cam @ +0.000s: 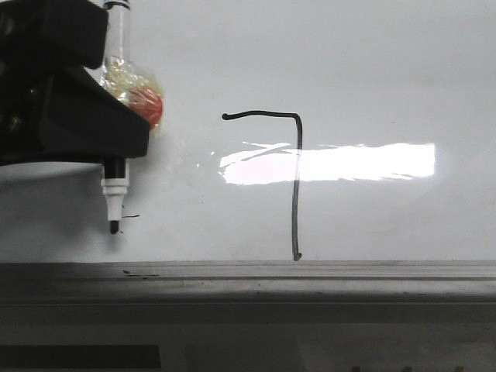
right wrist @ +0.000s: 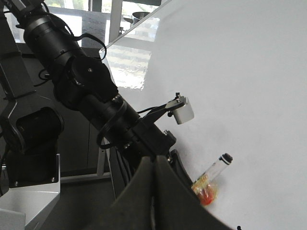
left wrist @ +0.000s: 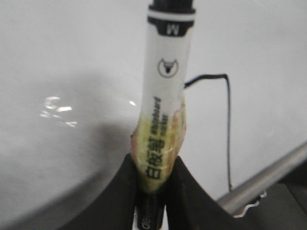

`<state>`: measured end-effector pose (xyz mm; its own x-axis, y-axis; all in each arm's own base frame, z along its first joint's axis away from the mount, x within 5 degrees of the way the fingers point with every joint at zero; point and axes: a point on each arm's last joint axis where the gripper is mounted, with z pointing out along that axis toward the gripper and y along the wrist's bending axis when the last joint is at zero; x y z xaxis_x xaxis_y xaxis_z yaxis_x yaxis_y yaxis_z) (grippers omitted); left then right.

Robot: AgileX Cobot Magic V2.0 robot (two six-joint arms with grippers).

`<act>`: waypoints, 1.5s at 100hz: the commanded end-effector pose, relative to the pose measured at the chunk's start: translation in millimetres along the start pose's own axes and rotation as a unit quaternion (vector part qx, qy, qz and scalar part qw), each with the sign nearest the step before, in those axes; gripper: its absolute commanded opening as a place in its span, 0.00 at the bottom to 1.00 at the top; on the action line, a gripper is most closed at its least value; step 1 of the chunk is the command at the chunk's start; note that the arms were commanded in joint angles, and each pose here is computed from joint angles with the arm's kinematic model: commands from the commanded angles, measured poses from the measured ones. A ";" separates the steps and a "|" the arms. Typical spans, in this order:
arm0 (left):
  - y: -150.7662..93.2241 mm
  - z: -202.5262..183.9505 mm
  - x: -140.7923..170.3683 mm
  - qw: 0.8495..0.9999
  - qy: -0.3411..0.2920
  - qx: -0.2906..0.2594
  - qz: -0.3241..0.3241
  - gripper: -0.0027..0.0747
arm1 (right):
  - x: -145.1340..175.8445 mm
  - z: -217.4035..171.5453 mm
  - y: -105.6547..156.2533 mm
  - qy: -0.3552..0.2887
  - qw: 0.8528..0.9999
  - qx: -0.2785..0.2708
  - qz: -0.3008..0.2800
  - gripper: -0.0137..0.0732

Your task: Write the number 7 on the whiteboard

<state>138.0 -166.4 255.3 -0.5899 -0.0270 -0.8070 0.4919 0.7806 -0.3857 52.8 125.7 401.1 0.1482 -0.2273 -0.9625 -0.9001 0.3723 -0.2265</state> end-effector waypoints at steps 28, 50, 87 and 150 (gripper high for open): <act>10.1 11.1 -6.6 0.996 -0.022 -0.079 -0.040 0.01 | -17.3 -7.0 -4.5 -0.056 0.998 0.012 -0.006 0.09; 12.1 13.1 -5.8 0.995 -0.022 -0.091 -0.040 0.01 | -17.3 -7.0 -4.5 -0.056 0.998 0.012 -0.006 0.09; 13.6 12.7 -6.8 0.994 -0.027 -0.100 -0.046 0.01 | -18.1 -7.1 -4.2 -0.061 0.998 0.009 0.012 0.09; 14.2 12.6 -7.1 0.993 -0.028 -0.103 -0.046 0.51 | -19.9 -7.3 -4.2 -0.071 0.997 0.009 0.018 0.09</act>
<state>148.6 -170.3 247.2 -0.6293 -0.0919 -0.7717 0.3711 0.8369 -0.4023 52.5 125.5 403.2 0.1202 -0.1912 -0.9742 -0.9051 0.3821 -0.1867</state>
